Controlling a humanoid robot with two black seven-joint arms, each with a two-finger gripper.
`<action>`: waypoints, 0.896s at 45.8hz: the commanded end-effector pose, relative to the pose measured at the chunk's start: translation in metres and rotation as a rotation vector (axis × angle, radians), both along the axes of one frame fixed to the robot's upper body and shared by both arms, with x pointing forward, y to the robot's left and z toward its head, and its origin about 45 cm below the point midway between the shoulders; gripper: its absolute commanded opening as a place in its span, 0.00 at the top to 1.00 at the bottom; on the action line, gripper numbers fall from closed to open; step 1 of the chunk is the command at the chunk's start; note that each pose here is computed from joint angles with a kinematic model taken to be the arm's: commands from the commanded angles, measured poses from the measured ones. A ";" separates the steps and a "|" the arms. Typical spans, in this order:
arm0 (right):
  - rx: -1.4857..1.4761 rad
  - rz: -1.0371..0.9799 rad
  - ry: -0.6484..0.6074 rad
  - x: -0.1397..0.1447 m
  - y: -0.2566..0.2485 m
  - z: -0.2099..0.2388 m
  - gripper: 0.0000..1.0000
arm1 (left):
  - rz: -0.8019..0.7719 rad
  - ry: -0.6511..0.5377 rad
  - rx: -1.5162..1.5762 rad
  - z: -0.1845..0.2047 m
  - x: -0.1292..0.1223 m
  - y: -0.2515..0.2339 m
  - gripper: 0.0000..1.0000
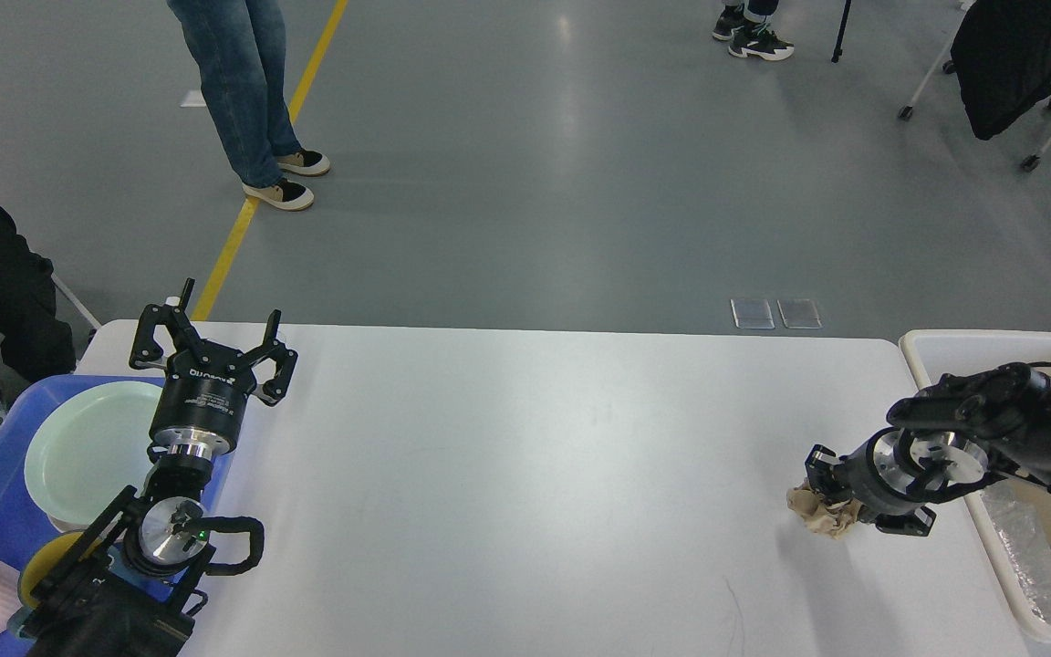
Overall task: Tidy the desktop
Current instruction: 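Lower the right gripper onto the crumpled brown paper and grasp it, then lift the paper and carry it into the white bin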
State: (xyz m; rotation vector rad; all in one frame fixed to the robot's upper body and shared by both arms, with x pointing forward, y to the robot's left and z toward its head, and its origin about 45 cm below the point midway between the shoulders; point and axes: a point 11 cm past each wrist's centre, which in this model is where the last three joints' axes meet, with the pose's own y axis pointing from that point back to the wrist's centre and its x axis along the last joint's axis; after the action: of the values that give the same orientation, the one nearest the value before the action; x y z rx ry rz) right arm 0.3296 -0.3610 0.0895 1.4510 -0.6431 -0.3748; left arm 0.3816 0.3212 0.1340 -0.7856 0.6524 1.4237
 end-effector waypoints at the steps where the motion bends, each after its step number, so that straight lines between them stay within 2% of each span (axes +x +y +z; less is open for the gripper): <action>1: 0.051 0.050 0.040 0.013 0.004 0.032 1.00 | 0.000 0.000 0.000 0.000 0.000 0.000 0.04; 9: 0.082 0.159 0.104 0.023 0.018 0.090 1.00 | 0.000 0.000 0.000 0.000 0.000 0.000 0.04; 19: 0.080 0.339 0.111 0.038 0.060 0.195 1.00 | 0.000 0.000 0.000 0.000 0.000 0.000 0.04; 27: 0.058 0.460 0.100 0.026 0.092 0.267 1.00 | 0.002 0.001 -0.001 0.000 0.000 0.000 0.04; 33: 0.051 0.536 0.134 0.003 0.112 0.291 1.00 | 0.000 0.000 0.000 0.000 0.000 0.000 0.04; 41: 0.057 0.562 0.166 -0.016 0.120 0.292 1.00 | 0.001 0.001 0.000 0.000 0.000 0.000 0.04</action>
State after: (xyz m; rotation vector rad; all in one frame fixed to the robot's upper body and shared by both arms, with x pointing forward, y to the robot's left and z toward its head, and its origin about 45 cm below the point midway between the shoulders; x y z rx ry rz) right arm 0.3217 -0.2437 0.3817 1.5679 -0.0950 -0.0659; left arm 0.3816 0.3212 0.1340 -0.7861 0.6527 1.4238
